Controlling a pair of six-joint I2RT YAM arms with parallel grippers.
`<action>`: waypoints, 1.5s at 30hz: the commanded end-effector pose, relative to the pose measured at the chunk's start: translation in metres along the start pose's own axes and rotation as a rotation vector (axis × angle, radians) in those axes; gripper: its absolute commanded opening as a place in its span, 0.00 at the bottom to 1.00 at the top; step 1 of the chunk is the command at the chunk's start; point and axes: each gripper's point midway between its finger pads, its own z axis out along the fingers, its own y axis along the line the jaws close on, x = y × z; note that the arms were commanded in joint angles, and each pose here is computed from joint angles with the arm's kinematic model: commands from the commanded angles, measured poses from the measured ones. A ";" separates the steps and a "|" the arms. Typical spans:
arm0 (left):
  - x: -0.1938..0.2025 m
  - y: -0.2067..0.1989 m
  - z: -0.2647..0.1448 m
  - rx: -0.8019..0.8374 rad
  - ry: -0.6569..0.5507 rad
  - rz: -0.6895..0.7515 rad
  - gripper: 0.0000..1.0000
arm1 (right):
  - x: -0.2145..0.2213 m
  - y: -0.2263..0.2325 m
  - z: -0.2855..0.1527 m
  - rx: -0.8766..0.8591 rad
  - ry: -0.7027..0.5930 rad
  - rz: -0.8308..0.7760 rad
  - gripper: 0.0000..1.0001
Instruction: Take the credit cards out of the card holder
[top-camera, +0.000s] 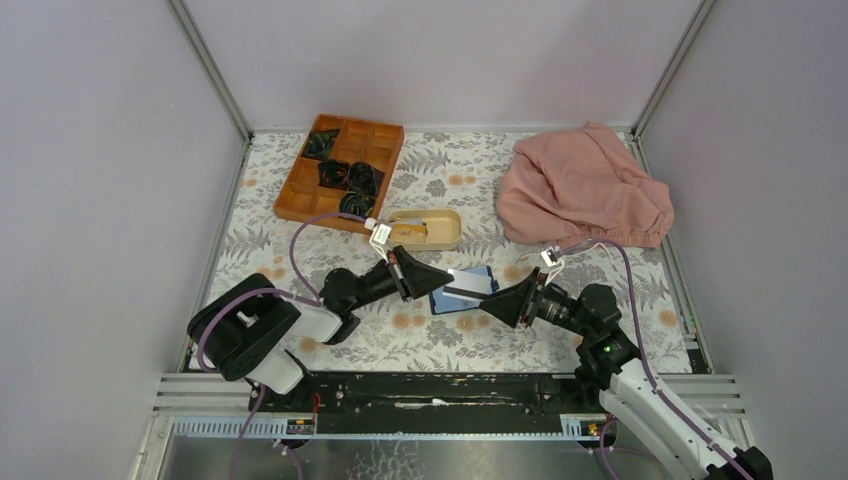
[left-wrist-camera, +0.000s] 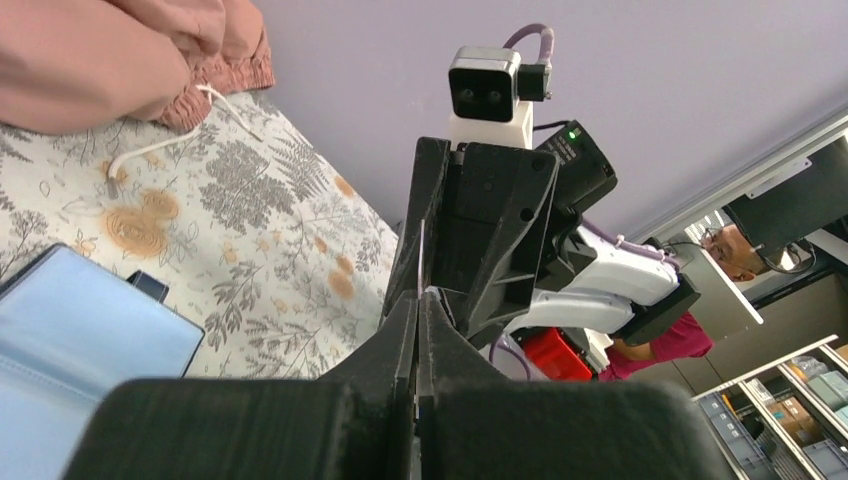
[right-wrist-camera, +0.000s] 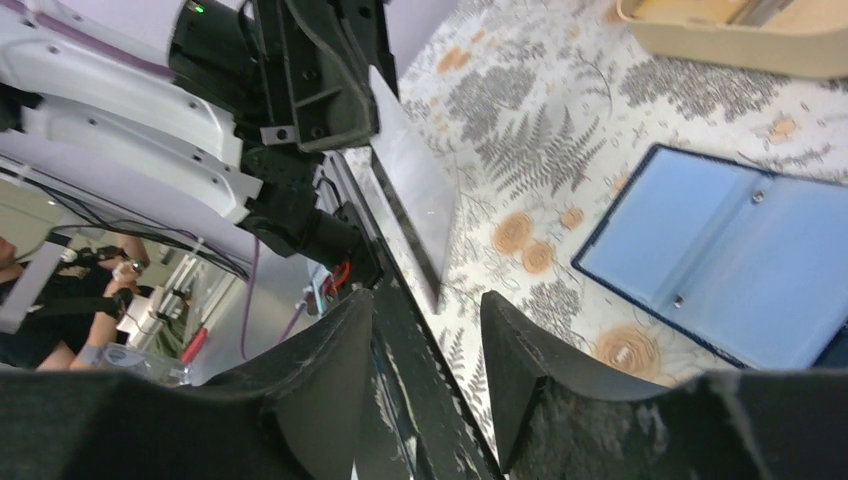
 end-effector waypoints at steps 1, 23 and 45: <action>-0.023 -0.025 0.013 0.089 -0.080 0.046 0.00 | -0.032 0.031 0.003 -0.122 -0.111 -0.045 0.50; -0.033 -0.026 0.012 0.054 -0.165 0.058 0.27 | -0.059 0.047 0.011 -0.152 -0.150 -0.059 0.00; -0.091 0.072 -0.142 -0.850 -0.346 0.209 1.00 | -0.131 -0.062 0.177 0.121 0.188 -0.015 0.00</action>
